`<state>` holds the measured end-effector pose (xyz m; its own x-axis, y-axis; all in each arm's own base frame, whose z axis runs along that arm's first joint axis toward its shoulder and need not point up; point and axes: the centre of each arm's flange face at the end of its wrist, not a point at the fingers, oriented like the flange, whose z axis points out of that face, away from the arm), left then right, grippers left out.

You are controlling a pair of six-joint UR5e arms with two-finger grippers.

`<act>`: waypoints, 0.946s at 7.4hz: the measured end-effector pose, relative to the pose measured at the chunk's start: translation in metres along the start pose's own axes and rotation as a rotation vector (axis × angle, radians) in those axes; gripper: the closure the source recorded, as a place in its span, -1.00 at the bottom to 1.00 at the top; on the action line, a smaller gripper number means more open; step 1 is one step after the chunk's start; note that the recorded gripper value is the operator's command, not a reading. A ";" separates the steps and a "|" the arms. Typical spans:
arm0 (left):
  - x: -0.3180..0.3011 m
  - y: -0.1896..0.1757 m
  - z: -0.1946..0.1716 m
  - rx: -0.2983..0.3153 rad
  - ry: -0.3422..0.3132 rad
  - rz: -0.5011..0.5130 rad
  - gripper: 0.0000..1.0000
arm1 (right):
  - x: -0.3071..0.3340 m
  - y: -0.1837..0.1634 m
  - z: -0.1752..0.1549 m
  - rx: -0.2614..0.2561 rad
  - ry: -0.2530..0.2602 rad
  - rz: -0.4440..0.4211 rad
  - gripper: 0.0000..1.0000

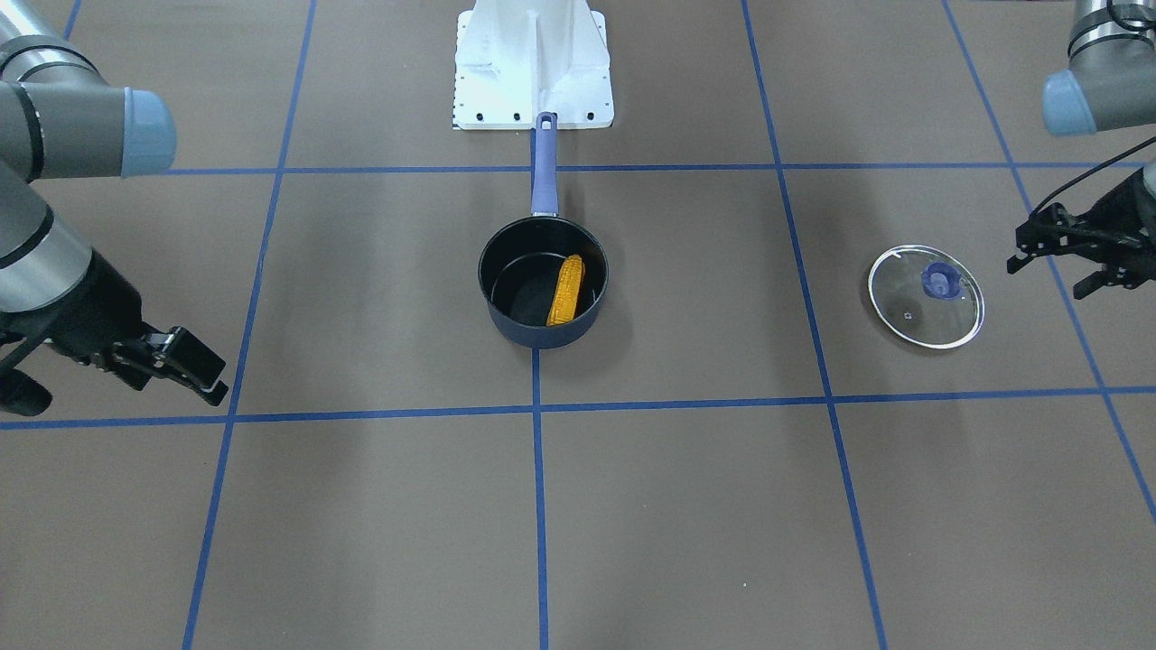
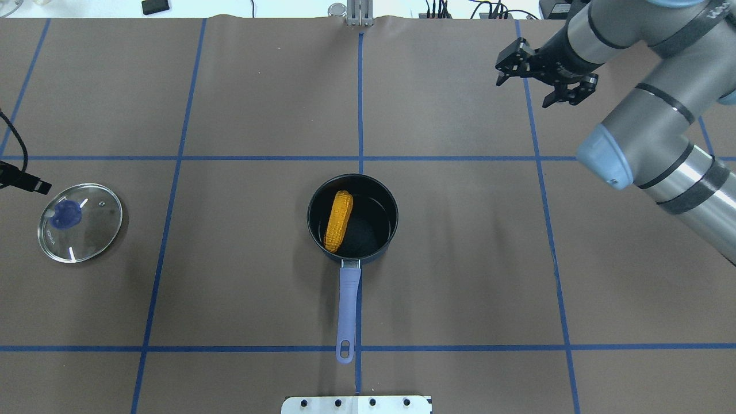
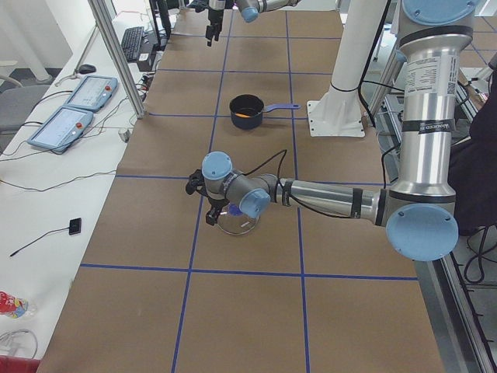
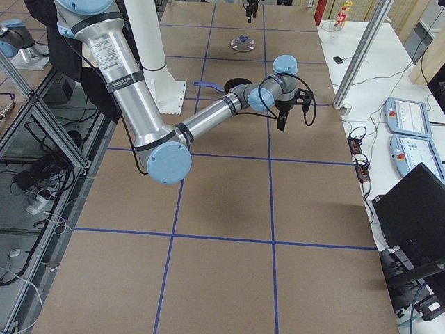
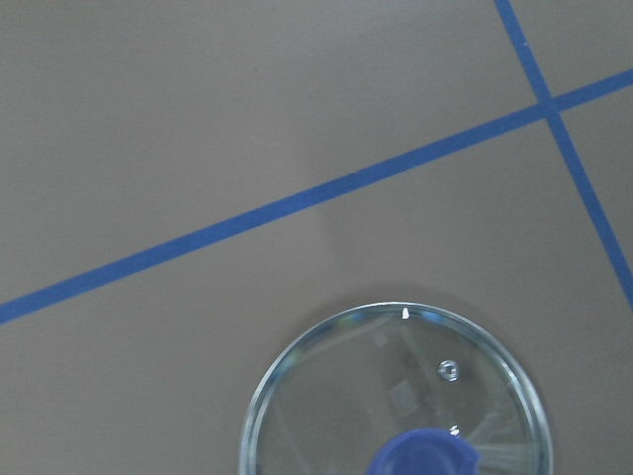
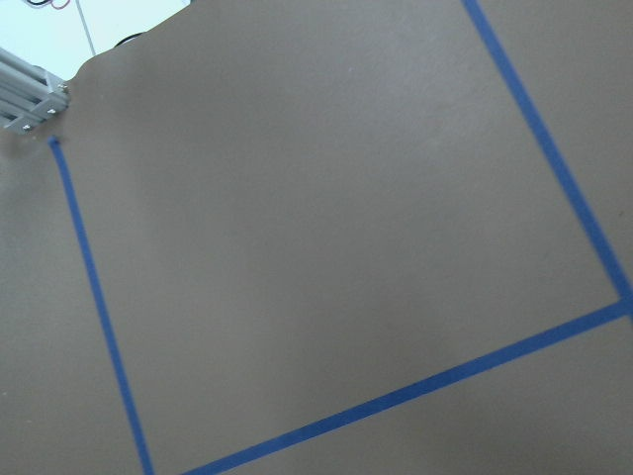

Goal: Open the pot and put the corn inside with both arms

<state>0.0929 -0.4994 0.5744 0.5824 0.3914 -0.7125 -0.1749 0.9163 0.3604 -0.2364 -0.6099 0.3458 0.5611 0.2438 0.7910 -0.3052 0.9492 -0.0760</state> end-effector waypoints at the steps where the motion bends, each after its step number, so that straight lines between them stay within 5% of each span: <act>1: -0.019 0.002 -0.016 -0.006 -0.009 0.007 -0.94 | 0.035 -0.018 -0.006 -0.012 0.009 -0.036 -1.00; 7: -0.085 0.024 -0.047 0.006 -0.014 -0.016 -0.94 | 0.273 -0.049 -0.047 -0.031 0.087 -0.232 -1.00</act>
<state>0.0018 -0.5069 0.6146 0.5963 0.3753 -0.7097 -0.1605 0.9219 0.3527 -0.0323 -0.5804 0.5375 0.6777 0.0333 0.7346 -0.1376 0.9871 0.0822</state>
